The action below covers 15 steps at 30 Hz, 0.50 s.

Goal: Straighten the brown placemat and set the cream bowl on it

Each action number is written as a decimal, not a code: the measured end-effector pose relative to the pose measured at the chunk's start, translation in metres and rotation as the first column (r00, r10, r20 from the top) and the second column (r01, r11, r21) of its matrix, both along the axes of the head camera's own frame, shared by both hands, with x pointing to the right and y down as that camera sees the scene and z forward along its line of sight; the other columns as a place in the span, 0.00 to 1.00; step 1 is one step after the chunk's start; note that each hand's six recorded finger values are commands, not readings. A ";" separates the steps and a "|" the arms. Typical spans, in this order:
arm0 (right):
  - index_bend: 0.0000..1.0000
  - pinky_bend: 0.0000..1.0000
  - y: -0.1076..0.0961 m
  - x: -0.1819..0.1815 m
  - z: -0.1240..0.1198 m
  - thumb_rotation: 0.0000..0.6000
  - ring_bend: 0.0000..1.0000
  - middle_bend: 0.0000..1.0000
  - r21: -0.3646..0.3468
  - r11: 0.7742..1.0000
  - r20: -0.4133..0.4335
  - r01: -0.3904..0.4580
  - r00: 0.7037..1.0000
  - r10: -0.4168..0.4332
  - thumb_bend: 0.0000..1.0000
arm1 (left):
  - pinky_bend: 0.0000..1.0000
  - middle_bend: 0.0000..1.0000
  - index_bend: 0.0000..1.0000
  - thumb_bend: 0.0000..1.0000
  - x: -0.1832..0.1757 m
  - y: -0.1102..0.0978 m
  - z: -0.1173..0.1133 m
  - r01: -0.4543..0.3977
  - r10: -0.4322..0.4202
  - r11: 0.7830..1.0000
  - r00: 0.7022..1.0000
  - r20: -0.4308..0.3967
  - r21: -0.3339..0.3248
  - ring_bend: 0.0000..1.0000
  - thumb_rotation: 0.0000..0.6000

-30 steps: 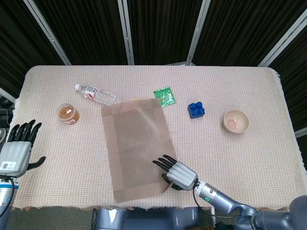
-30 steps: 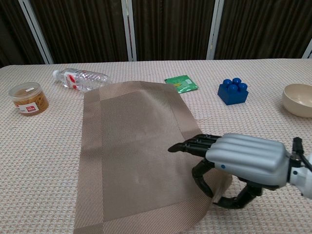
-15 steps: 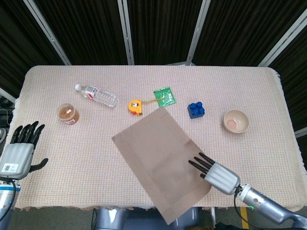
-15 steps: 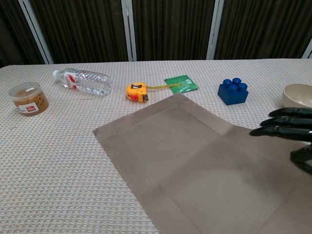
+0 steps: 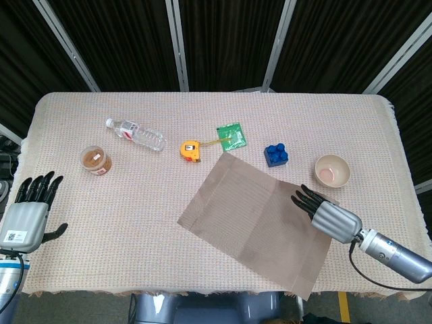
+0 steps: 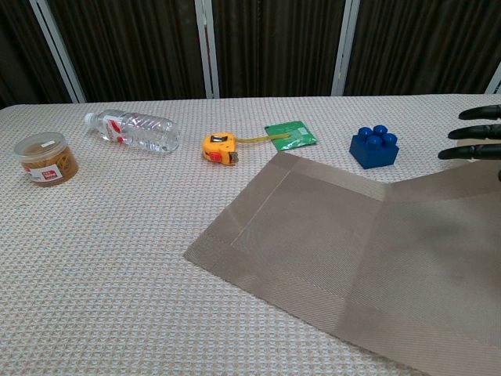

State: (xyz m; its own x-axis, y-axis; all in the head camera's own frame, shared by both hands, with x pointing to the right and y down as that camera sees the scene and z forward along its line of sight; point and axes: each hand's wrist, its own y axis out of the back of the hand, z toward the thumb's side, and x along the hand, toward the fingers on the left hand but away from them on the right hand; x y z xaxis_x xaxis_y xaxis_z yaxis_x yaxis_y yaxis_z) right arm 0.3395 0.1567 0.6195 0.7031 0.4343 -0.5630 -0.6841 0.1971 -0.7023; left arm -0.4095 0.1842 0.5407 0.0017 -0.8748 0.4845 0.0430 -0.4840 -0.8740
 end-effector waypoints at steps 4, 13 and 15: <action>0.53 0.00 -0.011 -0.001 0.008 1.00 0.00 0.02 0.042 0.997 -0.033 0.068 0.997 -0.067 0.37 | 0.00 0.00 0.00 0.23 -0.003 0.000 0.001 0.007 -0.007 1.000 1.000 0.005 -0.003 0.00 1.00; 0.00 0.00 -0.021 0.008 -0.003 1.00 0.00 0.00 0.148 0.989 0.049 -0.013 0.999 0.006 0.04 | 0.00 0.00 0.00 0.23 -0.005 0.001 0.003 -0.003 0.004 1.000 1.000 0.007 -0.011 0.00 1.00; 0.00 0.00 -0.020 0.013 -0.014 1.00 0.00 0.00 0.164 0.979 0.123 -0.118 0.988 0.098 0.01 | 0.00 0.00 0.00 0.23 -0.003 0.002 0.005 -0.013 0.013 1.000 1.000 0.005 -0.017 0.00 1.00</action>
State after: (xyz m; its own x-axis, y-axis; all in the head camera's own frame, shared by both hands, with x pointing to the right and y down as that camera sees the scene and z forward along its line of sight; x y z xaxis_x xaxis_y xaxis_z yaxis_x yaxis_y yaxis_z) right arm 0.3527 0.1363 0.6051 0.7018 0.5937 -0.3937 -0.6257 0.2496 -0.7391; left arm -0.4128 0.1862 0.5459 0.0103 -0.8663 0.4994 0.0539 -0.4982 -0.8654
